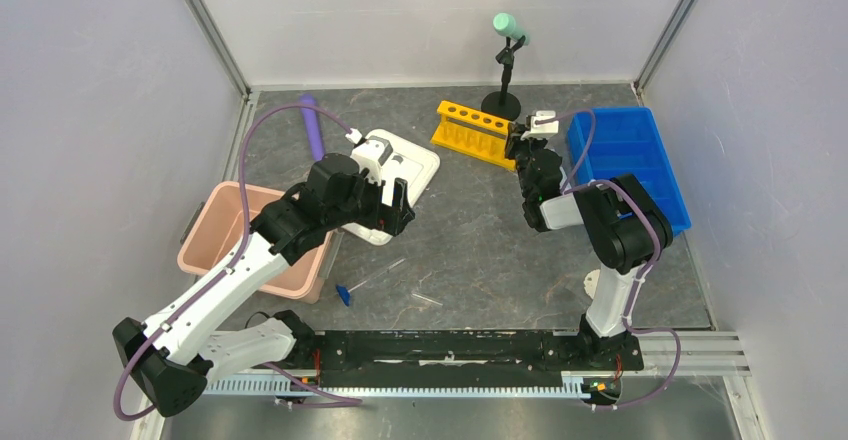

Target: Organize the chemistry lab equipment

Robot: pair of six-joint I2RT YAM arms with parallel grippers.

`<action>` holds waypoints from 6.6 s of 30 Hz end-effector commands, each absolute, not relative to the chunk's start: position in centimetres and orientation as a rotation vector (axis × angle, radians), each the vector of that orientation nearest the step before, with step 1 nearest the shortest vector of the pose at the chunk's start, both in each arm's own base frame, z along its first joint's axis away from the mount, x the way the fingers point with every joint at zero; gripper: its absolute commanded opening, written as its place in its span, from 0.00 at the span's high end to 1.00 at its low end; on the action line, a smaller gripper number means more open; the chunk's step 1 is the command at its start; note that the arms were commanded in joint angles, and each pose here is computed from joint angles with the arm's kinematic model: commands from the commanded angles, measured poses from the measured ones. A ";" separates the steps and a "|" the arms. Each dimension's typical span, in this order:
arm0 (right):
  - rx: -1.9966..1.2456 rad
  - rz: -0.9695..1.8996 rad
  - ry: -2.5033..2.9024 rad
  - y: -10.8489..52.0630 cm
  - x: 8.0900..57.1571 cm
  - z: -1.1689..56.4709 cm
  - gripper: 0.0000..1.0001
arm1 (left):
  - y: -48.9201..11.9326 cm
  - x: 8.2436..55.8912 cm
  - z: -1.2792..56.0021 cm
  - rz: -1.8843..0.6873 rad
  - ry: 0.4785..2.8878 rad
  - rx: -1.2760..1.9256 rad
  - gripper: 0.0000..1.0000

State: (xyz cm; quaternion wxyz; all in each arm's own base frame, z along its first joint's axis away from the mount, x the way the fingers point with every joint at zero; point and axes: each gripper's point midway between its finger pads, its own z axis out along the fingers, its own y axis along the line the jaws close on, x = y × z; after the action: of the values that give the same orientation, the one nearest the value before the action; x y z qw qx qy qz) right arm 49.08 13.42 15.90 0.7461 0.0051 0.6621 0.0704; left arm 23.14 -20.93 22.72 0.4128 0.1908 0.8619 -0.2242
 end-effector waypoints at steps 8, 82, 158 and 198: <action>-0.004 0.147 1.439 13.6 49.8 16.8 0.70 | -20.8 23.7 23.1 -0.528 2.132 0.510 0.00; -0.065 0.395 1.875 12.9 29.6 13.3 0.66 | -18.4 55.6 21.8 0.008 2.039 -0.406 0.38; -0.687 0.159 1.925 35.9 58.9 4.9 0.51 | -12.7 26.2 23.5 -0.465 2.038 -0.059 0.16; -0.751 0.241 1.789 36.4 57.0 12.4 0.74 | -12.0 26.3 24.2 -0.436 2.007 -0.079 0.15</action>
State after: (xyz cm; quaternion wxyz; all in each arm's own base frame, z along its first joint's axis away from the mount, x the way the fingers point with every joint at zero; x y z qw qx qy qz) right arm 56.32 35.25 3.55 0.4819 -0.3254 0.8091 0.0844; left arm 26.16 -12.36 23.48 0.4990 -0.0457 0.8439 -0.1917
